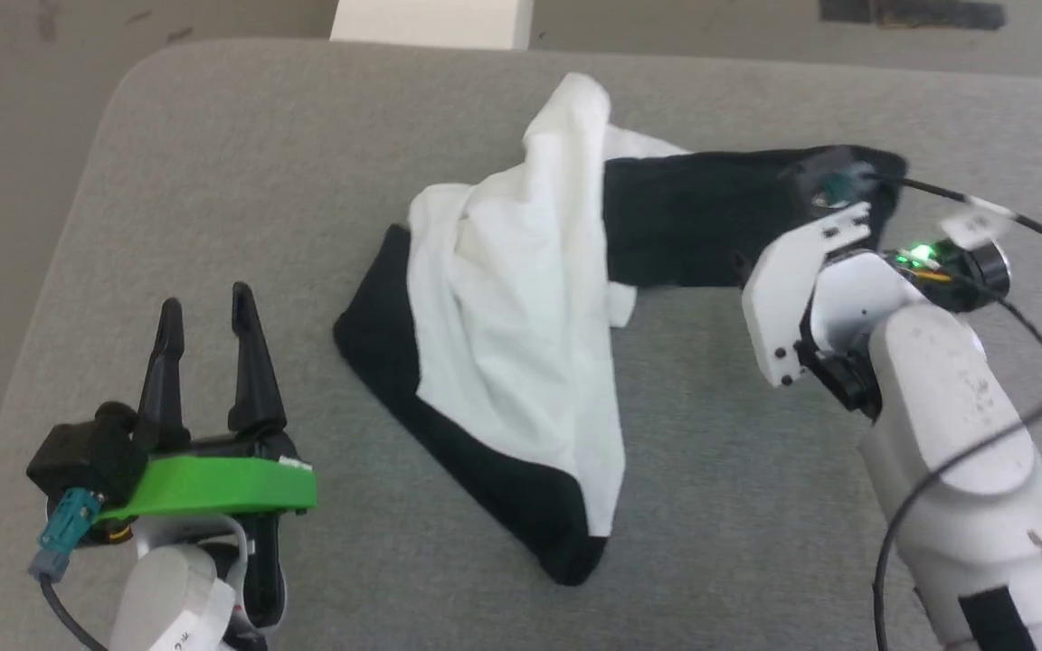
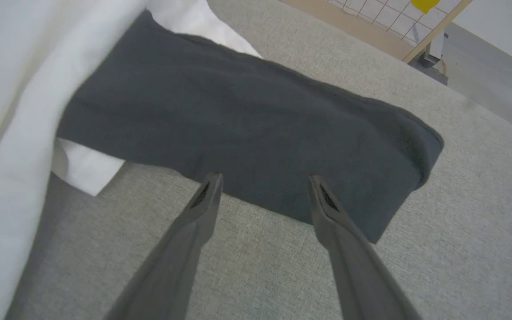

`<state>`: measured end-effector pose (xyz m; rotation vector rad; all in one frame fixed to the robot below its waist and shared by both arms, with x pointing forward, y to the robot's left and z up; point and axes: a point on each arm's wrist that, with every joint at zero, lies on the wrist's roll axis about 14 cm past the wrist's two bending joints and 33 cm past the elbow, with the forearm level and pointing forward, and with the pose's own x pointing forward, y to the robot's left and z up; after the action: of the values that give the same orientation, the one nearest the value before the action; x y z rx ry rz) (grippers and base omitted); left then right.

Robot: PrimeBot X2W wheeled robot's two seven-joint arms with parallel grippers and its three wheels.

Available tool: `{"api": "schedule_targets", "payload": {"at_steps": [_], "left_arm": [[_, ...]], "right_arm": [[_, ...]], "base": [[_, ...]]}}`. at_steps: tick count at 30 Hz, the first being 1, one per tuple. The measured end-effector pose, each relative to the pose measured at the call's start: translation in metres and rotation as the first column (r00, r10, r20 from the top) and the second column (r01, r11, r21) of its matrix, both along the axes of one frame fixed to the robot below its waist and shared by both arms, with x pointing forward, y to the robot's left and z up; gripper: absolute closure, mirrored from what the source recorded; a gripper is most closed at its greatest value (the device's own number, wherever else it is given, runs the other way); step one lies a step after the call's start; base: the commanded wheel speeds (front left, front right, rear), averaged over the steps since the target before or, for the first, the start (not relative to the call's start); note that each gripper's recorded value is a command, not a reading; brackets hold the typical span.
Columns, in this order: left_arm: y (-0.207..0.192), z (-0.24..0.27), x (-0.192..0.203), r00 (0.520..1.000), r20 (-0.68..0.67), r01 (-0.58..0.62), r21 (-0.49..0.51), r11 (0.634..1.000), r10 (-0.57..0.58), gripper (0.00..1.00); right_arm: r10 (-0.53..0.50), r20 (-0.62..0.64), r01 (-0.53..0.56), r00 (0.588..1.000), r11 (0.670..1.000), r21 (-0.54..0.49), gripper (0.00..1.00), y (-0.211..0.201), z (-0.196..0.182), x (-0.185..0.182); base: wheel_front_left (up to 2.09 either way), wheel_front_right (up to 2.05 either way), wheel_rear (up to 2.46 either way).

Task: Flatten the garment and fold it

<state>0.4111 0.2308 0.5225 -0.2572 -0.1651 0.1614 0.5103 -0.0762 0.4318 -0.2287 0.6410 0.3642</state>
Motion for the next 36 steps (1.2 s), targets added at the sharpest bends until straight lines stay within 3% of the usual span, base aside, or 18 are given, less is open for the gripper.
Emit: {"api": "schedule_targets", "payload": {"at_steps": [4, 12, 13, 15, 20, 27, 31, 34, 36], "left_arm": [[0.011, -0.006, -0.001, 1.0, -0.019, -0.025, 0.009, 1.0, 0.025, 0.0], [0.031, -0.012, -0.006, 0.994, -0.035, -0.103, -0.02, 0.994, 0.103, 0.0], [0.032, -0.012, -0.006, 0.994, -0.035, -0.107, -0.019, 0.994, 0.106, 0.0], [0.032, -0.011, -0.006, 0.994, -0.033, -0.108, -0.017, 0.994, 0.107, 0.0], [0.027, -0.003, -0.002, 0.995, -0.007, -0.095, -0.023, 0.995, 0.095, 0.0], [0.016, 0.006, -0.003, 0.998, 0.022, -0.065, -0.034, 0.997, 0.065, 0.0], [0.005, 0.007, -0.002, 0.999, 0.028, -0.034, -0.045, 0.998, 0.035, 0.0], [-0.004, 0.01, 0.001, 0.999, 0.041, -0.006, -0.053, 0.999, 0.008, 0.0], [-0.01, 0.014, 0.003, 0.999, 0.053, 0.011, -0.056, 0.998, -0.008, 0.0]], "right_arm": [[0.08, -0.115, -0.093, 0.99, 0.989, -0.115, 0.0, 0.015, -0.031, 0.0], [0.159, -0.202, -0.194, 0.966, 0.966, -0.17, 0.0, 0.037, -0.064, 0.005], [0.158, -0.211, -0.195, 0.965, 0.966, -0.168, 0.55, 0.037, -0.066, 0.005], [0.158, -0.203, -0.19, 0.966, 0.97, -0.151, 1.0, 0.037, -0.064, 0.008], [0.116, -0.132, -0.124, 0.984, 0.991, -0.053, 1.0, 0.026, -0.052, 0.013], [-0.104, 0.03, 0.1, 0.994, 0.988, 0.119, 1.0, -0.042, -0.013, 0.02], [-0.289, 0.094, 0.277, 0.953, 0.953, 0.12, 1.0, -0.125, 0.009, 0.007], [-0.425, 0.123, 0.419, 0.897, 0.905, 0.074, 1.0, -0.196, 0.023, -0.017], [-0.518, 0.145, 0.516, 0.843, 0.855, 0.058, 1.0, -0.241, 0.036, -0.037]], "base": [[0.0, 0.0, 0.0], [0.0, 0.0, 0.0], [0.0, 0.0, 0.0], [0.0, 0.0, 0.0], [0.0, 0.0, 0.0], [0.0, 0.0, 0.0], [0.0, 0.0, 0.0], [0.0, 0.0, 0.0], [0.0, 0.0, 0.0]]}}
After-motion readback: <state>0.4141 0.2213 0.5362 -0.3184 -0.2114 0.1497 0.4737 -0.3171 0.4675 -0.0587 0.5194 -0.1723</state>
